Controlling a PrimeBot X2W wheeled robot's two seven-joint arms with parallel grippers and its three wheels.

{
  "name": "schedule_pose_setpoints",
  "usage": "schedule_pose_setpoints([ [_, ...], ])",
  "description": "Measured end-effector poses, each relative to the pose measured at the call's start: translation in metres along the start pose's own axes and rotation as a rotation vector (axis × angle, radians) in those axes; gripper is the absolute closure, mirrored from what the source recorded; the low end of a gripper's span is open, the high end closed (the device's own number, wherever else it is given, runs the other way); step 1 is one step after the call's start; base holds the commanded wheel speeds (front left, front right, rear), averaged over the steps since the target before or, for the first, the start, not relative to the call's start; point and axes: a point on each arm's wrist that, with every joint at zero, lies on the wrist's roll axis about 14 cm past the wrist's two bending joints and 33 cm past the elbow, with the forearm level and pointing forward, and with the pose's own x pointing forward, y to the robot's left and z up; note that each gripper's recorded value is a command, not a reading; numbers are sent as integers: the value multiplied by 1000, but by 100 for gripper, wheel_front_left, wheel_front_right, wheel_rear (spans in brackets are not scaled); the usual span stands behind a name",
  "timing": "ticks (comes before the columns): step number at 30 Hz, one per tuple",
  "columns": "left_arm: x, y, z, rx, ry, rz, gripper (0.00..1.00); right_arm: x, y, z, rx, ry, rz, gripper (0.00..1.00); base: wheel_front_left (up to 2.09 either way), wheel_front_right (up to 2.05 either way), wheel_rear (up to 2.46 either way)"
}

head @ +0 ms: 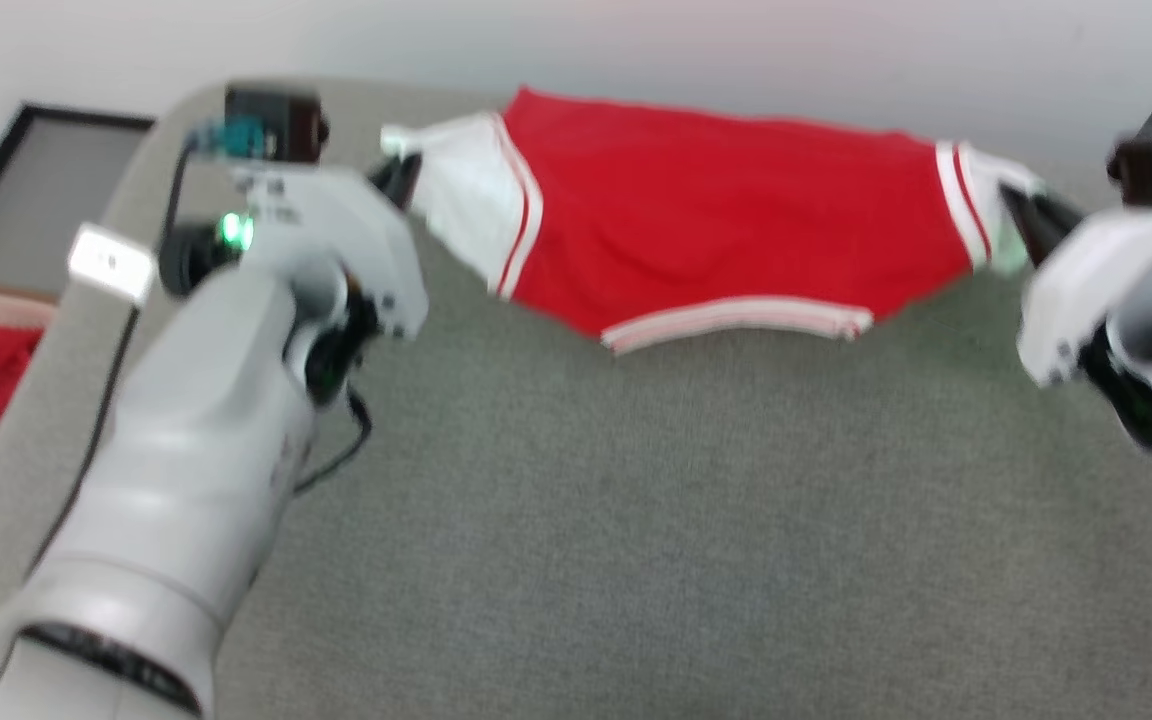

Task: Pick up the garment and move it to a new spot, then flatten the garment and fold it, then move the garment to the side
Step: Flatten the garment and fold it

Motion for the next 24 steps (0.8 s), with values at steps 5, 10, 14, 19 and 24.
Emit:
schedule_pose_setpoints([
  [5,-34,5,-11,-13,-4,-3,100,-43,4,-7,2,34,27,100,0,0,0],
  [10,-65,17,-28,-17,0,23,100,-83,14,-16,-19,64,54,100,0,0,0],
  [14,-88,17,-49,-37,22,35,100,-113,16,-26,-18,84,42,100,0,0,0],
  [19,-117,9,-80,-59,59,52,100,-147,22,-49,-6,138,21,100,0,0,0],
  [24,-146,-3,-106,-90,107,69,100,-175,37,-72,25,209,24,100,0,0,0],
])
